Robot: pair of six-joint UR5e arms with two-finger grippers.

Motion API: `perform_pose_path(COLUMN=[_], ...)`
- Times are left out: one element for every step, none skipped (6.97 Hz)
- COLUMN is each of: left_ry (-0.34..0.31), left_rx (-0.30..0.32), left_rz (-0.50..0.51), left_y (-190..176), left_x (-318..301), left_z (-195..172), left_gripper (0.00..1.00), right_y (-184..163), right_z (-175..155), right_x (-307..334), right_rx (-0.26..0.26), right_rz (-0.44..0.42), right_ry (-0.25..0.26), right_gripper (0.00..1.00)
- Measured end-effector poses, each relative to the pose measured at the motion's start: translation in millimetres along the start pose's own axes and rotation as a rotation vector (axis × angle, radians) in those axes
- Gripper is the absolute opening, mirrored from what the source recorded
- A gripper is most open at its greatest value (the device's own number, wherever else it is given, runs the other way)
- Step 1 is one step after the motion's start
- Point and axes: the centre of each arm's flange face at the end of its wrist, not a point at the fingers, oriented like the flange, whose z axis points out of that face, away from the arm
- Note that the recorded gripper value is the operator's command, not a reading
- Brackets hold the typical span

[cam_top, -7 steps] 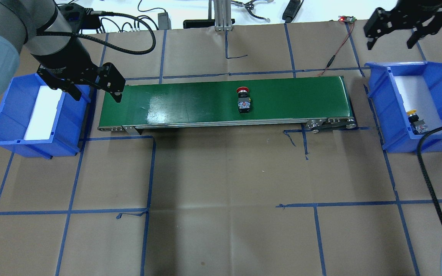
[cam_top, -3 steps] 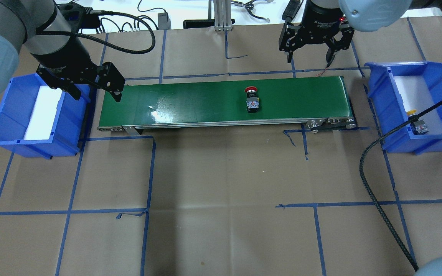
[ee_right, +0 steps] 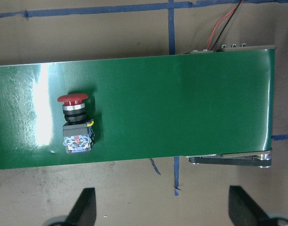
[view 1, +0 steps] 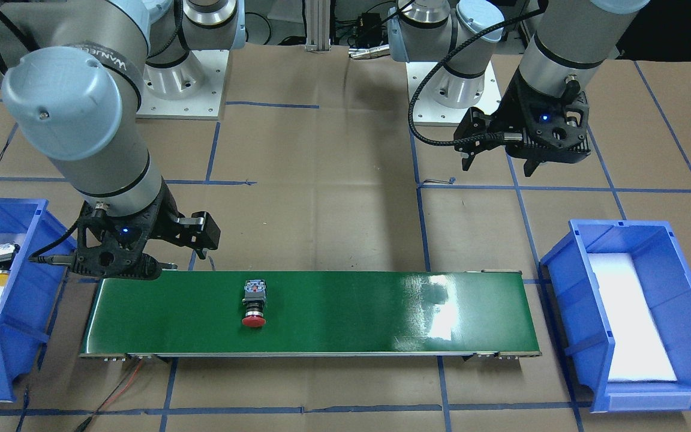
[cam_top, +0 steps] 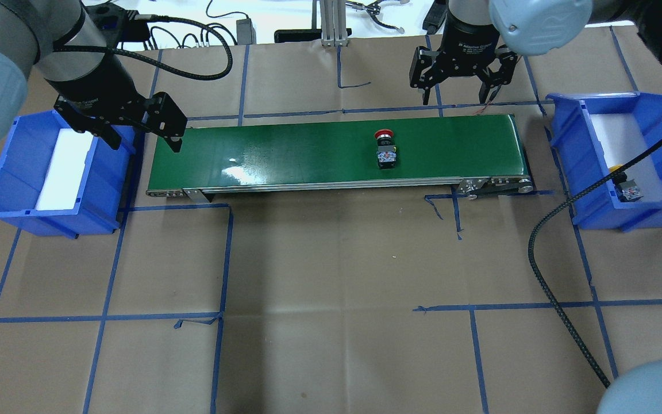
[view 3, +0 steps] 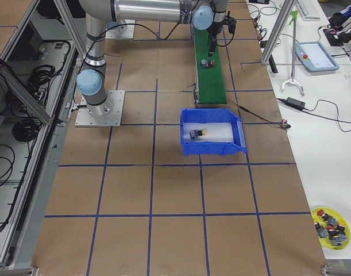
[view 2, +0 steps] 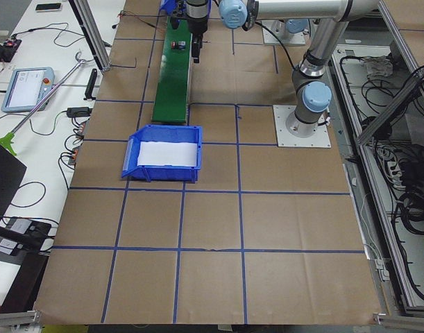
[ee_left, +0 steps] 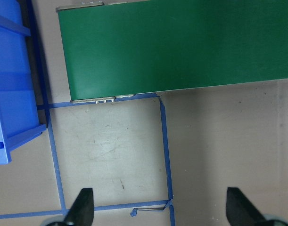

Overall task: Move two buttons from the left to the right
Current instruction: 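Move the right gripper to the red button on the belt and grasp it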

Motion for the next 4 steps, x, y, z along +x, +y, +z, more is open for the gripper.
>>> perform_pose_path(left_ry=[0.000,0.000,0.000,0.001], left_rx=[0.000,0.000,0.000,-0.001], left_rz=[0.000,0.000,0.000,0.000], left_y=[0,0,0,0], left_x=[0,0,0,0], left_z=[0,0,0,0], left_gripper=[1.00,1.00,1.00,1.00], right_y=[-5,-9,-12,-15], right_z=[17,35,49,60], right_x=[2,6,9,7], right_rx=[-0.027,-0.048,-0.037,-0.003], right_rz=[0.002,0.008,0.011,0.011], right_ry=[0.004,0.004,-0.003,-0.038], right_gripper=[0.98,0.98,0.99,0.99])
